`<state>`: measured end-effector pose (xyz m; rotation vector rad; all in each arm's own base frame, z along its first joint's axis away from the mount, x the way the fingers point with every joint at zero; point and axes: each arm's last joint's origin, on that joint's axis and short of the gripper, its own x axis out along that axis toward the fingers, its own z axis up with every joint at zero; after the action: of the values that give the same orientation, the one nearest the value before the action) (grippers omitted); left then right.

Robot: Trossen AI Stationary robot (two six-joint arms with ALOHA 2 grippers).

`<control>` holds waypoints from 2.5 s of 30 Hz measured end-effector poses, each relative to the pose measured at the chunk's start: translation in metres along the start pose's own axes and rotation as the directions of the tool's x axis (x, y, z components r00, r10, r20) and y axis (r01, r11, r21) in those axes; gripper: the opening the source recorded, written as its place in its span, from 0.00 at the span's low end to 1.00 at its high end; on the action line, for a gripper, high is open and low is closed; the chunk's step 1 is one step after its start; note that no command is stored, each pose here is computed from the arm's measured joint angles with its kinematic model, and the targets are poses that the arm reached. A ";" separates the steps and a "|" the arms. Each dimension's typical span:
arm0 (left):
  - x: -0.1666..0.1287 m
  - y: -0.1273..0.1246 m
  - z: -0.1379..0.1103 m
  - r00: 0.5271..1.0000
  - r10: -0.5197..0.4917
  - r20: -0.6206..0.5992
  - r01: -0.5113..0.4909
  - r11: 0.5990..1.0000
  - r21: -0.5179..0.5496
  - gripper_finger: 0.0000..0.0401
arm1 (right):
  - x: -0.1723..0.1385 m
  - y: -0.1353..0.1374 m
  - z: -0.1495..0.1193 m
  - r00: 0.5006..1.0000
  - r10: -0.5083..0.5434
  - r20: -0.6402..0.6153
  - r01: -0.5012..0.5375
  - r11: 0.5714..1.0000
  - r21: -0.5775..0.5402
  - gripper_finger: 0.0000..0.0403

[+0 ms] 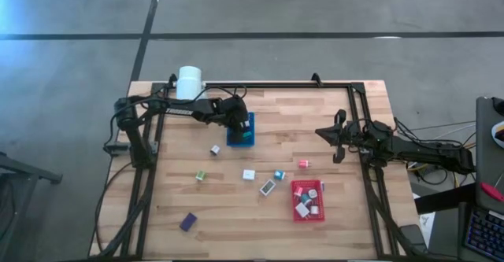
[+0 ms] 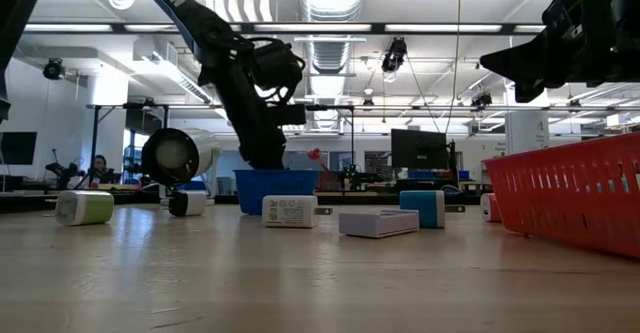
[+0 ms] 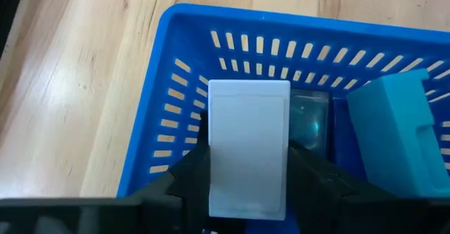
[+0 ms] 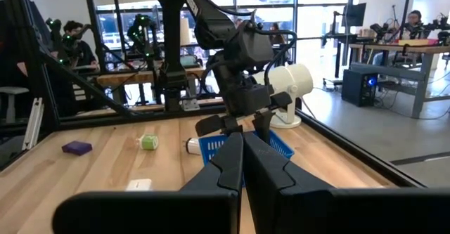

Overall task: Pick & Place Office items
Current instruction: Put the left white digital clock into the blue bin, then put the blue charger adapter into the red bin

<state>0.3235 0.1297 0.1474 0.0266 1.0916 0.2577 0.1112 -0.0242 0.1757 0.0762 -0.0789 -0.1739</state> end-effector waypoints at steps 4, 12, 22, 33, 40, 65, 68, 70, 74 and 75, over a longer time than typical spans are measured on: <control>0.000 0.000 -0.001 1.000 -0.004 -0.003 0.004 1.000 0.000 0.54 | 0.000 0.000 0.000 1.000 0.000 0.000 0.000 1.000 0.000 0.02; -0.016 0.001 0.006 0.999 -0.032 0.034 0.032 0.999 0.009 0.66 | 0.000 0.000 0.000 1.000 0.000 0.000 0.000 1.000 0.000 0.02; -0.124 0.000 0.009 0.909 -0.157 0.387 0.160 0.987 0.024 0.61 | 0.000 0.000 0.000 1.000 -0.001 0.001 0.001 1.000 0.007 0.02; -0.218 -0.013 -0.064 0.652 -0.055 0.756 0.121 0.992 -0.032 0.19 | 0.000 0.000 0.000 1.000 -0.002 -0.001 0.002 1.000 0.012 0.02; -0.224 -0.024 -0.113 0.467 -0.034 0.883 0.079 0.997 -0.004 0.03 | 0.000 -0.001 0.000 1.000 -0.028 0.000 0.028 1.000 0.012 0.02; -0.164 -0.042 -0.181 0.415 -0.024 0.910 0.071 0.997 -0.006 0.00 | 0.001 -0.001 -0.001 1.000 -0.027 -0.005 0.028 1.000 0.009 0.02; -0.156 -0.043 -0.184 0.436 0.001 0.900 0.020 1.000 -0.011 0.00 | 0.001 -0.001 -0.001 1.000 -0.028 -0.006 0.028 1.000 0.007 0.02; -0.153 -0.043 -0.186 0.438 0.012 0.899 -0.008 1.000 -0.009 0.01 | 0.001 -0.001 -0.001 1.000 -0.028 -0.006 0.028 1.000 0.007 0.02; -0.146 -0.044 -0.188 0.450 0.010 0.893 -0.044 0.999 0.011 0.00 | 0.001 -0.001 -0.001 1.000 -0.028 -0.006 0.028 1.000 0.007 0.02; -0.145 -0.044 -0.189 0.452 0.010 0.892 -0.052 0.999 0.015 0.00 | 0.001 -0.001 -0.001 1.000 -0.028 -0.006 0.028 1.000 0.007 0.02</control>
<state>0.1028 0.0353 0.1800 0.2027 0.0004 0.2053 0.1116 -0.0251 0.1749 0.0853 -0.0730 -0.2009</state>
